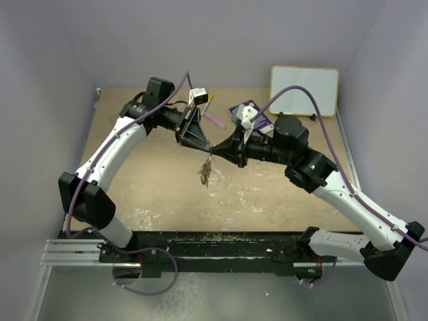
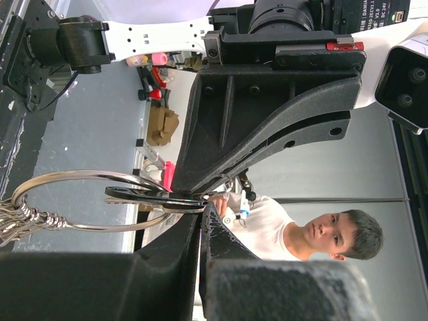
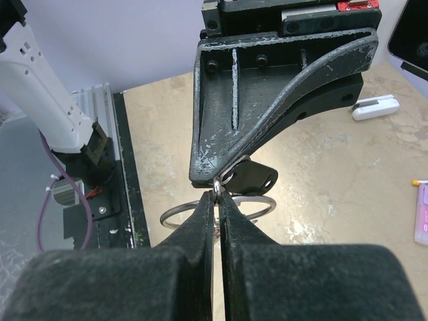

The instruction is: Put the keys on the keyring

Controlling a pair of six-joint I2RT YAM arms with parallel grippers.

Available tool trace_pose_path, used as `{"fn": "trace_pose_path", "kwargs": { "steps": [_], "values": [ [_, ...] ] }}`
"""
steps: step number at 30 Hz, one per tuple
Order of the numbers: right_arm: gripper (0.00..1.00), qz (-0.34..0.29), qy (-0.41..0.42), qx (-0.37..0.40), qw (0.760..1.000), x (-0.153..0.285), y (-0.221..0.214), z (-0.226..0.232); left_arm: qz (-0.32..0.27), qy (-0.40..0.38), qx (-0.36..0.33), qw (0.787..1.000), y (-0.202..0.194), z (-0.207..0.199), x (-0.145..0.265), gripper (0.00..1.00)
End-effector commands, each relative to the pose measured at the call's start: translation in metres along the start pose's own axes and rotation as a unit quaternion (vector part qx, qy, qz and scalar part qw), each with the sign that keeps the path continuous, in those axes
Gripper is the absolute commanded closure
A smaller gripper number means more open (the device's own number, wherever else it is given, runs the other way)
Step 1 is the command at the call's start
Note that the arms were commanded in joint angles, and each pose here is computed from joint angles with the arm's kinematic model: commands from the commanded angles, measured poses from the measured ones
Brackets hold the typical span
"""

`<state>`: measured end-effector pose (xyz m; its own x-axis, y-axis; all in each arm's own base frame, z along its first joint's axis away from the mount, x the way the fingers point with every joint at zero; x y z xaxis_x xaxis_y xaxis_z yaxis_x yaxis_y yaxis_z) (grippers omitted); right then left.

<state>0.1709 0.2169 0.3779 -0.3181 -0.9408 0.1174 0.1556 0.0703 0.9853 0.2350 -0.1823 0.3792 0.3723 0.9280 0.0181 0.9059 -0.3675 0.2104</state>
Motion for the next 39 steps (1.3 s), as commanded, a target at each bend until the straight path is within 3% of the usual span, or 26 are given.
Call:
{"fn": "trace_pose_path", "kwargs": {
  "steps": [1,39],
  "values": [
    [1.0,-0.072,0.005,0.045,0.996,0.007,0.038,0.006,0.061,-0.081,-0.045,0.994,-0.019,-0.027,0.004,0.96],
    [1.0,-0.046,0.058,0.026,0.997,0.002,0.028,0.013,0.075,-0.085,-0.052,0.992,-0.017,-0.03,-0.003,0.96]
  ]
}}
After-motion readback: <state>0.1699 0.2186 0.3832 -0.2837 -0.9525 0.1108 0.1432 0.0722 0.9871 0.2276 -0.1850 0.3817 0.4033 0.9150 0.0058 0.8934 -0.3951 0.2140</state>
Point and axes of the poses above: each gripper's point midway between its finger pads, its own x axis back along the fingers, its own z axis along the line the jaws close on, y = z × x, the point moved 10 cm from there along x, back along the fingers, and after that the axes turned 5 degrees about -x, right-handed, at the moved point
